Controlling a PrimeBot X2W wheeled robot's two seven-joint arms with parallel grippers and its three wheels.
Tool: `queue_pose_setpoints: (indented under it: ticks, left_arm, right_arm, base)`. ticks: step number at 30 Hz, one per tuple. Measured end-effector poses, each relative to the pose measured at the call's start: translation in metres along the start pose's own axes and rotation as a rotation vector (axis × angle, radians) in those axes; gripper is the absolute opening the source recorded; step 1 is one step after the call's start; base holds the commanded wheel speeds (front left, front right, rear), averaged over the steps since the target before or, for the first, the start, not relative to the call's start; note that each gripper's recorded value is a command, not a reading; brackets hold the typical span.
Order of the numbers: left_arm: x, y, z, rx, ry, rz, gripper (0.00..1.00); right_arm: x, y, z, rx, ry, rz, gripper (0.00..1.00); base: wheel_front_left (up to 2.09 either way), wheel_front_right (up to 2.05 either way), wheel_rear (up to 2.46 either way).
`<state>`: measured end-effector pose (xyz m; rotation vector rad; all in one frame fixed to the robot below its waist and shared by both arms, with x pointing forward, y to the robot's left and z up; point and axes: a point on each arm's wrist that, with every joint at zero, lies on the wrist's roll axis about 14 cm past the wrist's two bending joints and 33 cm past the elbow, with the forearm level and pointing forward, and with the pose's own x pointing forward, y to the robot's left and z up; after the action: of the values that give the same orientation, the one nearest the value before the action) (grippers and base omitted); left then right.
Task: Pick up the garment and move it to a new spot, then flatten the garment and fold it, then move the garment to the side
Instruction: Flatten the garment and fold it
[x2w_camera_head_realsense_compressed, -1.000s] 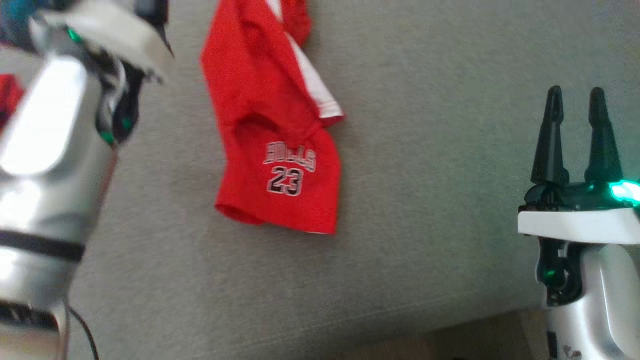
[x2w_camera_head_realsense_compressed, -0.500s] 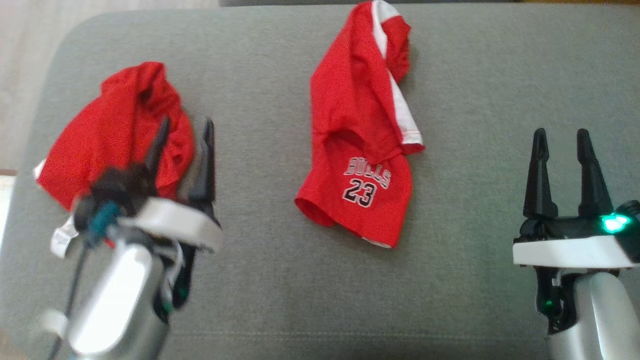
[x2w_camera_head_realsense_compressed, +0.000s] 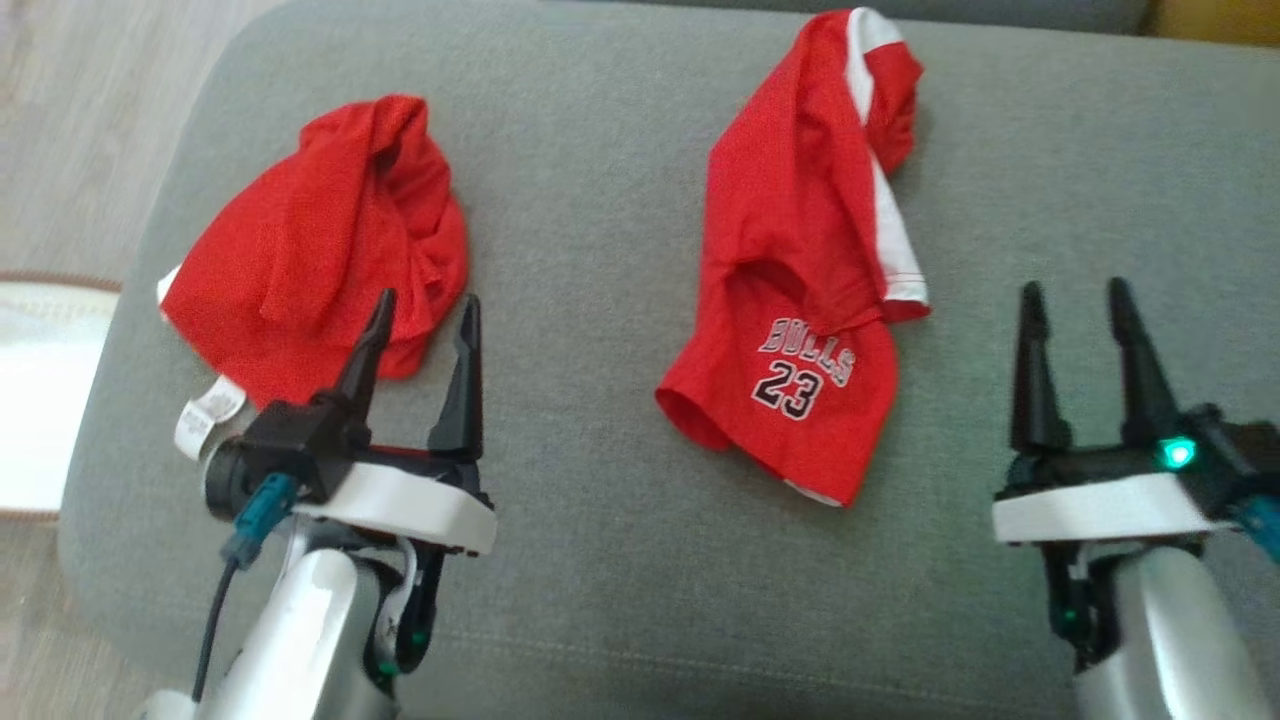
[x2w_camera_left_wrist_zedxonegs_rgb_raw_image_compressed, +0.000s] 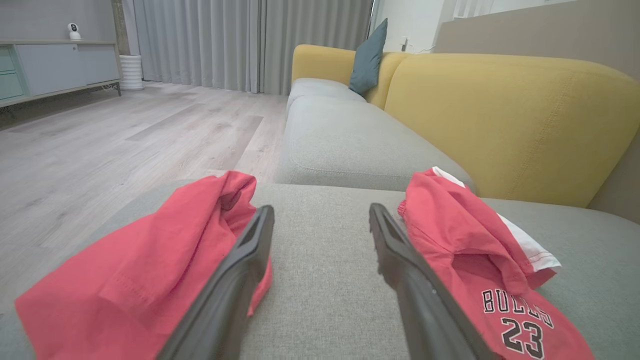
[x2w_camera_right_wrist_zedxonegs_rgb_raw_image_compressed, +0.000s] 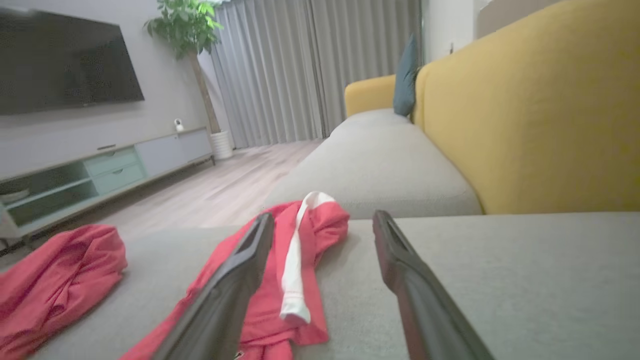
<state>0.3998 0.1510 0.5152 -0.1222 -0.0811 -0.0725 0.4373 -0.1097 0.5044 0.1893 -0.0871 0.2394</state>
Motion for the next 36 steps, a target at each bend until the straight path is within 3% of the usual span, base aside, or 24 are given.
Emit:
queue_pose_setpoints:
  ticks: [8, 18, 19, 20, 30, 36]
  left_arm:
    - [-0.005, 0.017, -0.021, -0.017, 0.058, 0.053, 1.00]
    - [-0.013, 0.040, -0.040, -0.014, 0.115, 0.119, 1.00]
    - [-0.014, 0.043, -0.039, -0.013, 0.115, 0.128, 1.00]
    - [-0.014, 0.045, -0.039, -0.013, 0.114, 0.134, 1.00]
    - [-0.008, 0.037, -0.029, -0.016, 0.078, 0.106, 1.00]
    - [-0.004, 0.022, -0.020, -0.029, 0.048, 0.059, 1.00]
  right_arm:
    - [0.030, 0.037, -0.067, 0.004, 0.186, 0.118, 1.00]
    - [0.059, 0.034, -0.123, -0.019, 0.339, 0.113, 1.00]
    - [0.058, 0.036, -0.127, -0.019, 0.353, 0.120, 0.29]
    - [0.058, 0.039, -0.129, -0.018, 0.360, 0.129, 0.00]
    - [0.069, 0.031, -0.082, -0.033, 0.235, 0.106, 0.00]
    - [0.073, -0.010, -0.030, -0.155, 0.112, 0.002, 0.00]
  base:
    - [0.00, 0.00, 0.00]
    - [0.00, 0.00, 0.00]
    - [0.00, 0.00, 0.00]
    - [0.00, 0.00, 0.00]
    - [0.00, 0.00, 0.00]
    - [0.00, 0.00, 0.00]
